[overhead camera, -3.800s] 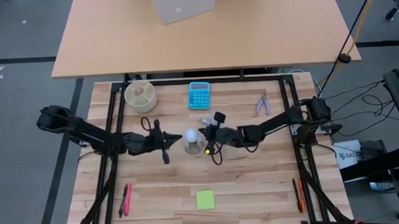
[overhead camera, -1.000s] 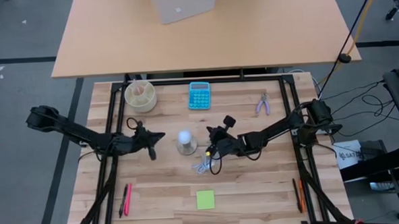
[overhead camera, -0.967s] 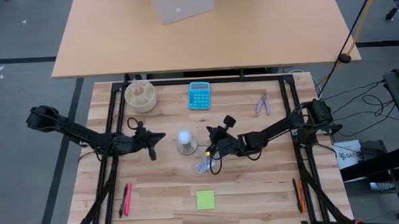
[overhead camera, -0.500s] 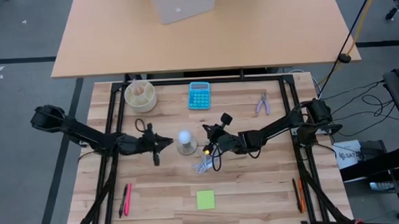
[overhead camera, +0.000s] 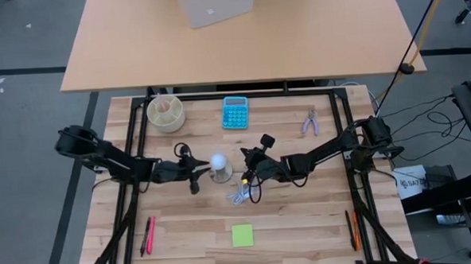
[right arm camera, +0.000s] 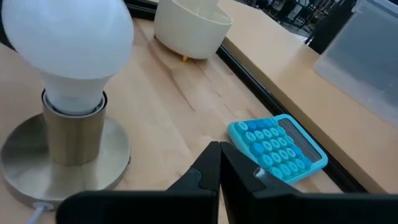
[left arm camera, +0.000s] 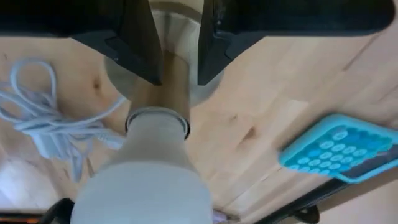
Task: Screw lightbulb
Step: Insert the lightbulb into the lamp
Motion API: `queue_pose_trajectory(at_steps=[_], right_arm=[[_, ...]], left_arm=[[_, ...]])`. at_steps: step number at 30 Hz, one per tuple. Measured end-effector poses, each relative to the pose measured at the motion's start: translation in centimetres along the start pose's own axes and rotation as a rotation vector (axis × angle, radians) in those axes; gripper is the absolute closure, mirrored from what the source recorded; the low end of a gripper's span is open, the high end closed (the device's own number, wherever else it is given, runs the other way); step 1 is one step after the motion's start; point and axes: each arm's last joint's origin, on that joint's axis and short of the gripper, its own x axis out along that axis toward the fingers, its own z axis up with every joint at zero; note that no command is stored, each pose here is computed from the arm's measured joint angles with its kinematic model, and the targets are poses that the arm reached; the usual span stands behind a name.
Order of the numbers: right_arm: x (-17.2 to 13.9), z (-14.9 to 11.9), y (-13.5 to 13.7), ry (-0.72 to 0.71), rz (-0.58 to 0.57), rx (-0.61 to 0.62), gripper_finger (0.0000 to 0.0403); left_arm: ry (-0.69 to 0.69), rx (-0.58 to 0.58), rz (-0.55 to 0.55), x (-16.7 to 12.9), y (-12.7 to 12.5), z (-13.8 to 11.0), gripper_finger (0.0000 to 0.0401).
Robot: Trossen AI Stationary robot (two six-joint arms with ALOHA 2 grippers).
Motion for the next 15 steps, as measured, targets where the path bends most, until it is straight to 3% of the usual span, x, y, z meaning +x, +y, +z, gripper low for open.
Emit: queue_pose_trajectory(at_steps=[5, 8, 15], right_arm=[[-0.1, 0.1, -0.1, 0.004, -0.001, -0.01, 0.0403], [-0.4, 0.4, -0.4, 0.007, 0.0, -0.016, 0.0403], [-0.8, 1.2, -1.2, -0.002, 0.004, -0.041, 0.0403]], left_arm=[[0.014, 0.017, -0.047, 0.6, 0.1, -0.5, 0.0278], [0.05, 0.02, -0.057, 0.9, 0.1, -1.1, 0.024], [-0.021, 0.012, -0.065, 1.8, -0.1, -1.0, 0.0159]])
